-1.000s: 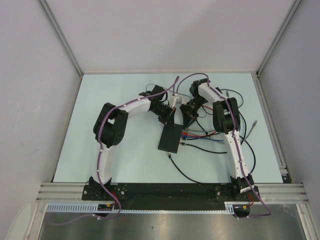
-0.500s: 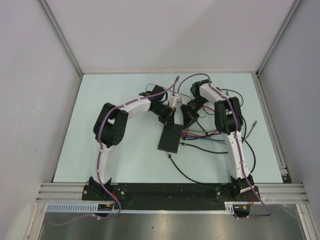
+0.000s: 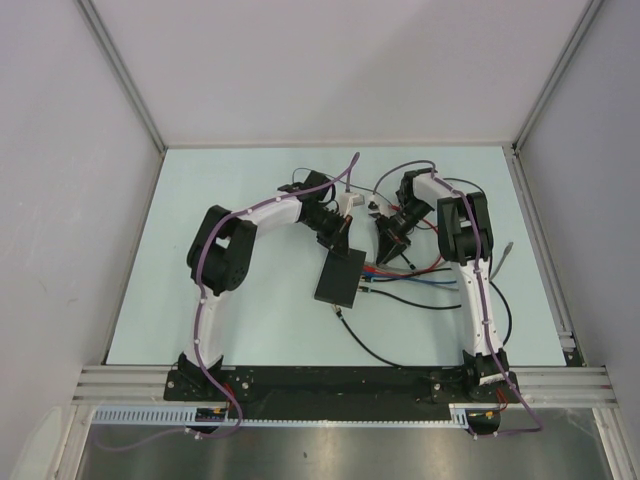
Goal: Pull the plug from the switch port
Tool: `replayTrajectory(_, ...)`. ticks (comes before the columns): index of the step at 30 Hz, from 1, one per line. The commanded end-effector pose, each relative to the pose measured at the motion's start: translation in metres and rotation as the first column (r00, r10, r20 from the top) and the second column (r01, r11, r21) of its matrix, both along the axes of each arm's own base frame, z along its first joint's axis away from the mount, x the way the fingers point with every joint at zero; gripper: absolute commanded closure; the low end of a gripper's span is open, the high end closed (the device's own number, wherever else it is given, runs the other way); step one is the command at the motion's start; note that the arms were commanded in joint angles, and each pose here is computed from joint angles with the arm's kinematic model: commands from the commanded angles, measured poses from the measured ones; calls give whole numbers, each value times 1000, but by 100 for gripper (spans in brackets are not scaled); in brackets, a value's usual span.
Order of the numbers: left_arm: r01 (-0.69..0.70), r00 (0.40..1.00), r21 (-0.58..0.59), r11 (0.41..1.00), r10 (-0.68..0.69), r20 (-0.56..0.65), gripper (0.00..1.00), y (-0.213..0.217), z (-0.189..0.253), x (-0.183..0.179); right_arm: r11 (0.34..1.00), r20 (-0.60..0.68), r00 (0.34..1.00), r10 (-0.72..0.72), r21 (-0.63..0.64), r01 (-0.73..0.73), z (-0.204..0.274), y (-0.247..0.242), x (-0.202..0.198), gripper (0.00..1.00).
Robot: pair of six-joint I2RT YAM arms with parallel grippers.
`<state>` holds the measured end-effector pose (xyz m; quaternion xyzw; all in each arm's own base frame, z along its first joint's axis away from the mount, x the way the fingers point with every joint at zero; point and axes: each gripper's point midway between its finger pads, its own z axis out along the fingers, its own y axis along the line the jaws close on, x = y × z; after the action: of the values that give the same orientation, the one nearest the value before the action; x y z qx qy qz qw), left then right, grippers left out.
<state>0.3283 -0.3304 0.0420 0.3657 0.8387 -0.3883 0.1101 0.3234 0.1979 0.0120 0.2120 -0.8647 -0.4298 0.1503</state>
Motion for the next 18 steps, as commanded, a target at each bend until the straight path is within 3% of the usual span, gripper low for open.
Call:
replayTrajectory(1, 17, 1000, 103, 995, -19, 18, 100, 17, -35, 1, 984, -22, 991, 130, -117, -132, -26, -32, -16, 100)
replayTrajectory(8, 36, 999, 68, 997, -37, 17, 100, 13, -25, 2, 999, 280, 960, 30, 14, -35, 56, -35, 39, 100)
replayTrajectory(12, 51, 998, 57, 997, -54, 45, 100, 12, -15, 11, 991, 419, 907, -33, -105, 85, 76, -71, 72, 100)
replayTrajectory(18, 57, 991, 39, 998, -61, 118, 99, 13, 6, 33, 944, 566, 811, -148, -163, 286, 98, -137, 121, 100)
